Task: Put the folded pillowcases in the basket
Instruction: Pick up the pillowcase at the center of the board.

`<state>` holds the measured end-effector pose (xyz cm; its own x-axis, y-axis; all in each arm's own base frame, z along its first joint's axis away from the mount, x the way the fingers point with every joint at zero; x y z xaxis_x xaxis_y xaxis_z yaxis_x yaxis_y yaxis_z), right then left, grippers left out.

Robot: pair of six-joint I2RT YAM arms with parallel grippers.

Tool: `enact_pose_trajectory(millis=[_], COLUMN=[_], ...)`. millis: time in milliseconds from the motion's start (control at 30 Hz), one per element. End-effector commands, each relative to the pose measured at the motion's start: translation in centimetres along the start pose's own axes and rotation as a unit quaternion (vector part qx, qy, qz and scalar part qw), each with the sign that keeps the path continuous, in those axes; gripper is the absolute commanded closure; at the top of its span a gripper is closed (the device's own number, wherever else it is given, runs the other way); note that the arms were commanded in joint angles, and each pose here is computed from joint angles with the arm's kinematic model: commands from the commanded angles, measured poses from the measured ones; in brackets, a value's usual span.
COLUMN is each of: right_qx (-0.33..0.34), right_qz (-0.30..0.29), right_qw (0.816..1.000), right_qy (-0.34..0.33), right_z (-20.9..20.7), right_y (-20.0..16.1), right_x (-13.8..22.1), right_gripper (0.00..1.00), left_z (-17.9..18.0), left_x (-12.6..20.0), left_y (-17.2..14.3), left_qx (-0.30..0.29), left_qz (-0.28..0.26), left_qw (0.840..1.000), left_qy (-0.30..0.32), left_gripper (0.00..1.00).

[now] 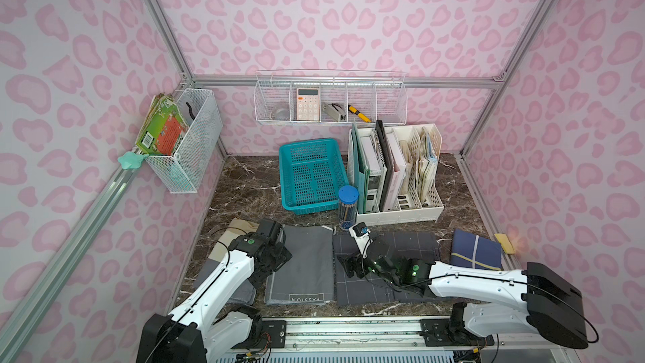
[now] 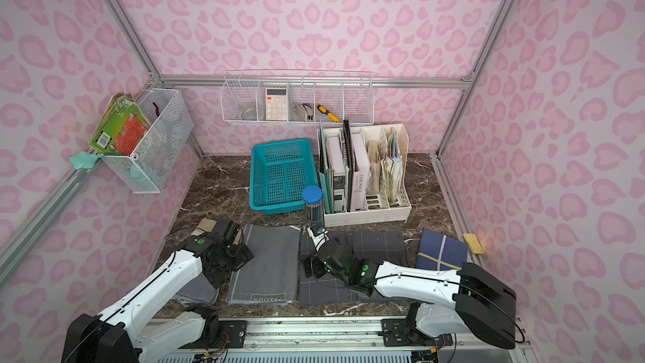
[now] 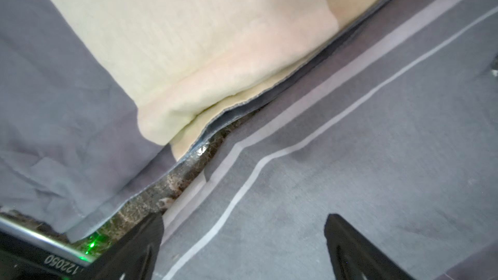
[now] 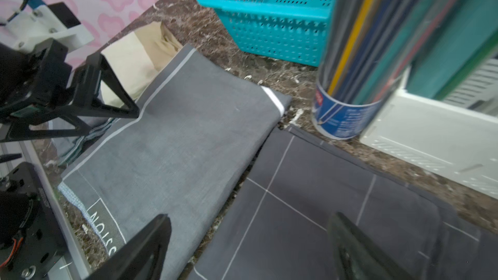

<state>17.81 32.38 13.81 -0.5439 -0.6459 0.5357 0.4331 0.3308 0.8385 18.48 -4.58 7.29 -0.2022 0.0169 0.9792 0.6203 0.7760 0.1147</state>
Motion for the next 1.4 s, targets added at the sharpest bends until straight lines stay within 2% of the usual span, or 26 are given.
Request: enact_pose_trajectory(millis=[0,267,433,567,833,1000,1233,1367], right_qx=[0.011,-0.003,-0.021,-0.019,-0.033,-0.041,-0.037,-0.022], right_qz=[0.014,0.086,0.114,0.138,0.169,0.172,0.186,0.199], right_qw=[1.000,0.995,0.993,0.990,0.985,0.984,0.982,0.979], right_qy=[0.026,0.045,0.030,0.033,0.011,-0.021,0.009,0.028], right_z=[1.9,4.3,4.4,4.9,4.3,3.2,3.9,4.9], right_y=[0.3,-1.1,-1.8,-2.2,-2.7,-2.6,-3.7,-3.9], right_x=[-1.2,-4.6,-6.0,-7.3,-8.9,-8.7,-9.1,-10.3], right_gripper=[0.08,0.18,0.23,0.34,0.38,0.36,0.35,0.37], left_z=[-1.0,-1.9,-1.2,-0.3,1.2,1.5,0.3,0.0], left_x=[-0.9,-2.3,-2.8,-2.9,-1.7,-1.7,-1.7,-2.1], left_y=[-0.4,-1.0,-0.8,-0.4,0.9,1.1,1.0,0.9], left_qx=[0.000,-0.014,-0.005,0.012,0.032,0.023,-0.008,-0.017], left_qz=[0.019,0.037,0.026,0.006,-0.050,-0.051,-0.043,-0.036], left_qw=[1.000,0.999,1.000,1.000,0.998,0.998,0.999,0.999], left_qy=[-0.016,-0.025,-0.014,-0.002,0.015,0.024,-0.006,-0.004], left_gripper=[0.03,0.15,0.31,0.44,0.63,0.59,0.30,0.29])
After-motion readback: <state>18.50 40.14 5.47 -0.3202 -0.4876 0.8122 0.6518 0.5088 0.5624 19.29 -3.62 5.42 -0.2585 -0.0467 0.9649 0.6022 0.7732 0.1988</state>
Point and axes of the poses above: each gripper's point midway between its finger pads, its own x axis back along the fingers, its own z axis along the line the jaws close on, y = z × x, the point moved 2 cm from there along x, back along the fingers, and after that the axes turned 7 degrees about x, right-handed, at the moved point
